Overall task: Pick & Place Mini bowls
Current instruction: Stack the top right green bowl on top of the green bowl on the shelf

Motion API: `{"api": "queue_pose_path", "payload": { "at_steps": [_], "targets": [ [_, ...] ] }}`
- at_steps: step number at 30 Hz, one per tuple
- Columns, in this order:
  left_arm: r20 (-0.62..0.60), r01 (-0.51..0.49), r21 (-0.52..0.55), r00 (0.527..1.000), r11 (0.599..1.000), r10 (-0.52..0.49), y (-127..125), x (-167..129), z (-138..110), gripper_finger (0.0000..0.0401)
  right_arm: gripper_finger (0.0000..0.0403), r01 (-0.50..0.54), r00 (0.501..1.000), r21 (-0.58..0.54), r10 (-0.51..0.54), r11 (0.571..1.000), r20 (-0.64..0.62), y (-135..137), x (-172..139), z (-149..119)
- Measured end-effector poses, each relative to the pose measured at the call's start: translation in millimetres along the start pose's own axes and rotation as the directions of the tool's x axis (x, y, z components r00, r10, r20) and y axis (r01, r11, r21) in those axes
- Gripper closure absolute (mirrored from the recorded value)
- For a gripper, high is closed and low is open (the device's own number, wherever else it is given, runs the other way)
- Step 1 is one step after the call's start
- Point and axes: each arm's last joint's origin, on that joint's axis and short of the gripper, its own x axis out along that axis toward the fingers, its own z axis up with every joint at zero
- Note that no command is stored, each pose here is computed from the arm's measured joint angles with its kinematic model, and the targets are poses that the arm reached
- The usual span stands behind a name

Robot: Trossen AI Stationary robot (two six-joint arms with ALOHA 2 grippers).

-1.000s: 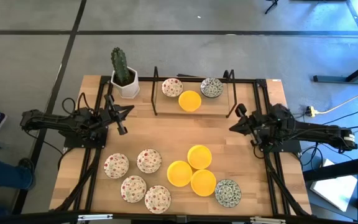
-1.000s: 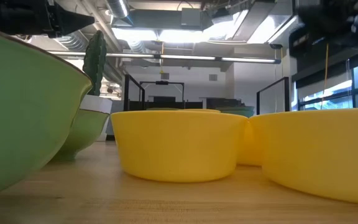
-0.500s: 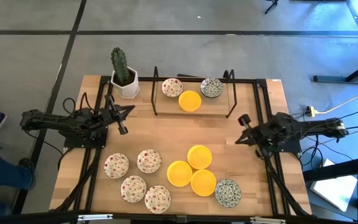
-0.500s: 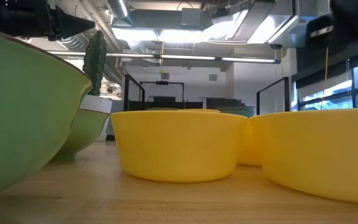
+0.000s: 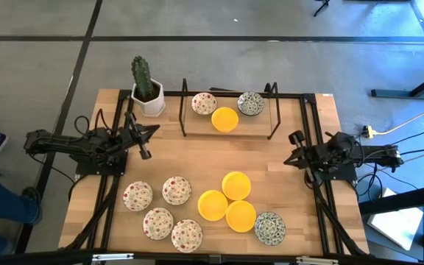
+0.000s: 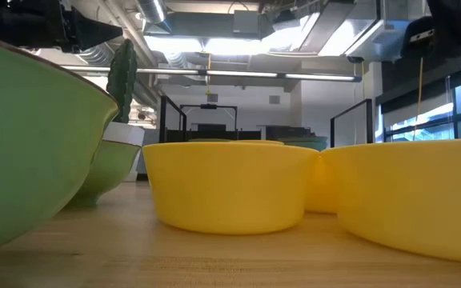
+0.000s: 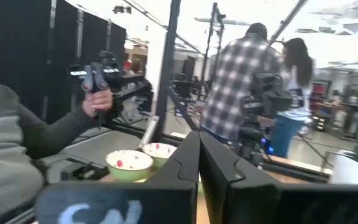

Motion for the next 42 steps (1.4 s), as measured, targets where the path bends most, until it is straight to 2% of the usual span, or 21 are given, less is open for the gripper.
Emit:
{"api": "queue_pose_path", "payload": {
  "at_steps": [4,6,8,10,12,14,16,18,20,23,26,29,32,35,37,39,42],
  "targets": [
    [0.039,0.012,-0.002,0.999,1.0,-0.012,0.5,-0.1,3.3,0.0393,0.0389,0.007,1.0,-0.02,-0.008,1.0,-0.027,-0.1,0.0,-2.4],
    [0.085,0.023,-0.08,0.996,0.997,-0.016,1.4,-0.4,7.7,0.0393,0.0389,0.036,0.999,-0.021,-0.037,0.999,-0.03,-0.9,0.0,-2.5],
    [0.188,0.087,-0.194,0.981,0.977,-0.05,2.1,-2.0,16.5,0.0395,0.0389,0.082,0.996,-0.021,-0.083,0.996,-0.035,-2.2,-0.1,-2.7],
    [0.255,0.171,-0.204,0.96,0.964,-0.116,1.2,-3.0,24.8,0.0398,0.0388,0.106,0.993,-0.027,-0.108,0.994,-0.045,-2.9,-0.2,-3.5],
    [0.247,0.19,-0.214,0.96,0.958,-0.135,1.3,-0.4,36.2,0.0399,0.0388,0.105,0.993,-0.056,-0.108,0.993,-0.055,-2.8,-0.2,-4.5],
    [0.187,0.124,-0.289,0.98,0.949,-0.071,2.4,6.5,50.7,0.0398,0.0388,0.118,0.99,-0.064,-0.122,0.991,-0.067,-3.2,-0.4,-5.5],
    [0.084,0.092,-0.305,0.994,0.948,-0.07,-4.4,17.5,60.2,0.0398,0.0389,0.149,0.983,-0.062,-0.154,0.987,-0.097,-3.9,-0.7,-8.1],
    [-0.032,0.12,-0.257,0.991,0.959,-0.133,-19.2,31.3,67.2,0.0398,0.0391,0.17,0.976,-0.062,-0.177,0.984,-0.127,-4.2,-1.0,-12.0],
    [-0.136,0.116,-0.216,0.98,0.969,-0.148,-34.6,45.8,76.1,0.0398,0.0392,0.169,0.972,-0.057,-0.176,0.984,-0.157,-3.9,-1.3,-15.4],
    [-0.299,0.028,-0.107,0.952,0.994,-0.059,-60.4,65.7,84.9,0.0398,0.0393,0.168,0.972,-0.051,-0.174,0.984,-0.16,-3.9,-1.3,-15.7],
    [-0.458,-0.007,0.067,0.888,0.998,0.037,-85.8,79.5,86.5,0.0393,0.039,0.171,0.974,-0.053,-0.177,0.984,-0.14,-4.1,-1.1,-13.7],
    [-0.548,-0.047,0.129,0.829,0.991,0.11,-103.1,89.0,94.7,0.038,0.0389,0.177,0.977,-0.043,-0.181,0.983,-0.115,-4.4,-0.8,-11.3],
    [-0.613,-0.044,0.091,0.785,0.995,0.091,-113.5,96.4,113.0,0.0359,0.0389,0.212,0.976,-0.011,-0.212,0.977,-0.055,-5.8,-0.6,-5.5],
    [-0.699,0.05,-0.001,0.714,0.999,-0.036,-121.5,100.7,129.4,0.0329,0.0389,0.246,0.969,-0.025,-0.245,0.969,0.04,-7.4,-0.9,3.9],
    [-0.77,0.134,-0.068,0.623,0.989,-0.137,-124.6,103.3,132.0,0.0308,0.0389,0.277,0.956,-0.026,-0.273,0.96,0.109,-8.5,-1.7,10.6],
    [-0.835,0.138,-0.094,0.528,0.986,-0.153,-126.0,107.6,123.2,0.0286,0.0389,0.306,0.939,-0.029,-0.297,0.951,0.171,-9.4,-2.9,16.8],
    [-0.897,0.135,-0.09,0.421,0.987,-0.139,-129.0,113.1,105.8,0.0257,0.0389,0.322,0.923,-0.058,-0.3,0.945,0.24,-9.6,-4.4,23.5]
  ]
}}
